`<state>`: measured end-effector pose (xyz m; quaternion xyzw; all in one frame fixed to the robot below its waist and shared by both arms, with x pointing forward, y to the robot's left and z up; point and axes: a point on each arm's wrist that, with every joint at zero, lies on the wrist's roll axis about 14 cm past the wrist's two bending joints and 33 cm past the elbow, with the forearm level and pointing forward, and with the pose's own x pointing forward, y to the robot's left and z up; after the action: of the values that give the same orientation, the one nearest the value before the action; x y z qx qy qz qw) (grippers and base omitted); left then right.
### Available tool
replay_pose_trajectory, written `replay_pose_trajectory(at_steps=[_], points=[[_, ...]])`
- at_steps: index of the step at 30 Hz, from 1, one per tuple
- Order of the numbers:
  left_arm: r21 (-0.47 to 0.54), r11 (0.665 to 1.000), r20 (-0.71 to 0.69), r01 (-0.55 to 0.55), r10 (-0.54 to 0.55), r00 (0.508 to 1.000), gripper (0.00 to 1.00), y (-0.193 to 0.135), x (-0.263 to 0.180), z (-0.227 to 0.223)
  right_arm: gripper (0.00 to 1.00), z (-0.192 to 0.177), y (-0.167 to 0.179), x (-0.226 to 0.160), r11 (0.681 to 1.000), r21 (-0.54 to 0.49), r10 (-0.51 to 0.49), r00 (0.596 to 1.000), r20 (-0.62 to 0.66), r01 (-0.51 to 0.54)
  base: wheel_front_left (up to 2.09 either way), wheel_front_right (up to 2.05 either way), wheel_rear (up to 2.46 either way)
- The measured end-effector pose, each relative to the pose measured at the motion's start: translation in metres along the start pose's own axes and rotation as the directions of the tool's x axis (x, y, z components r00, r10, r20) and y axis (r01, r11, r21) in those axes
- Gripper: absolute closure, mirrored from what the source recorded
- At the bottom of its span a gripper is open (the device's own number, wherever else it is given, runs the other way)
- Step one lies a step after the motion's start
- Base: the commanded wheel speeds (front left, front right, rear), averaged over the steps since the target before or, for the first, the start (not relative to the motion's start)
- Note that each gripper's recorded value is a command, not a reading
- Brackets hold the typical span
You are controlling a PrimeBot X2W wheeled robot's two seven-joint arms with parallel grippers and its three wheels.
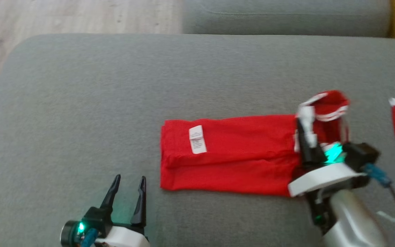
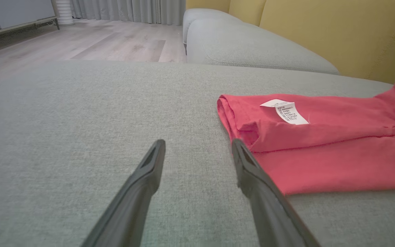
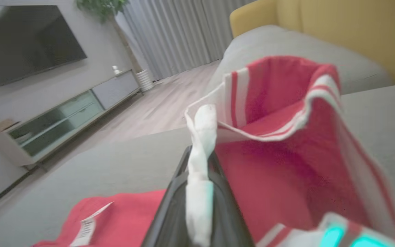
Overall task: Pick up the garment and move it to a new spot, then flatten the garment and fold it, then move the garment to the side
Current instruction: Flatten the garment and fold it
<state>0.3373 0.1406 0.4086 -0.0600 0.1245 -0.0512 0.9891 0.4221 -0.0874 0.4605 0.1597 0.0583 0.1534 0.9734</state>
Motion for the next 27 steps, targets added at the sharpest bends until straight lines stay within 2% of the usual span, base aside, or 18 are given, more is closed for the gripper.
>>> replay_pose_trajectory(at_steps=[5,14,15,16,17,21,24,27], points=[[-0.005,1.0,-0.004,-0.03,0.03,1.0,0.0,0.007,-0.012,-0.003,1.0,-0.025,0.067,0.008,0.981,0.056,0.19,0.979,-0.068,-0.186,0.0,0.0,0.0],[-0.039,0.986,-0.017,-0.165,0.164,0.986,0.0,0.039,-0.047,-0.013,1.0,-0.054,0.163,0.024,0.892,0.074,0.452,0.876,-0.168,-0.446,0.0,0.0,0.0],[-0.044,0.982,-0.023,-0.182,0.181,0.983,0.0,0.042,-0.053,-0.016,0.87,-0.056,0.171,0.025,0.882,0.077,0.471,0.865,-0.174,-0.465,0.0,0.0,0.0],[-0.048,0.979,-0.028,-0.199,0.198,0.98,0.0,0.045,-0.058,-0.019,0.53,-0.058,0.178,0.025,0.873,0.08,0.487,0.854,-0.18,-0.481,0.0,0.0,0.0],[-0.052,0.976,-0.031,-0.213,0.211,0.977,0.0,0.048,-0.062,-0.021,0.0,-0.059,0.183,0.026,0.867,0.085,0.498,0.848,-0.183,-0.491,0.0,0.0,0.0],[-0.061,0.968,-0.024,-0.242,0.241,0.97,0.0,0.054,-0.071,-0.021,0.0,-0.059,0.189,0.026,0.863,0.09,0.504,0.843,-0.187,-0.496,0.0,0.0,0.0],[-0.059,0.971,-0.015,-0.232,0.232,0.973,0.0,0.053,-0.067,-0.018,0.0,-0.037,0.176,0.035,0.886,0.08,0.464,0.878,-0.12,-0.457,0.0,0.0,0.0],[-0.054,0.976,0.003,-0.21,0.211,0.978,0.0,0.05,-0.058,-0.011,0.0,-0.01,0.145,0.044,0.924,0.02,0.382,0.923,-0.043,-0.381,0.0,0.0,0.0]])
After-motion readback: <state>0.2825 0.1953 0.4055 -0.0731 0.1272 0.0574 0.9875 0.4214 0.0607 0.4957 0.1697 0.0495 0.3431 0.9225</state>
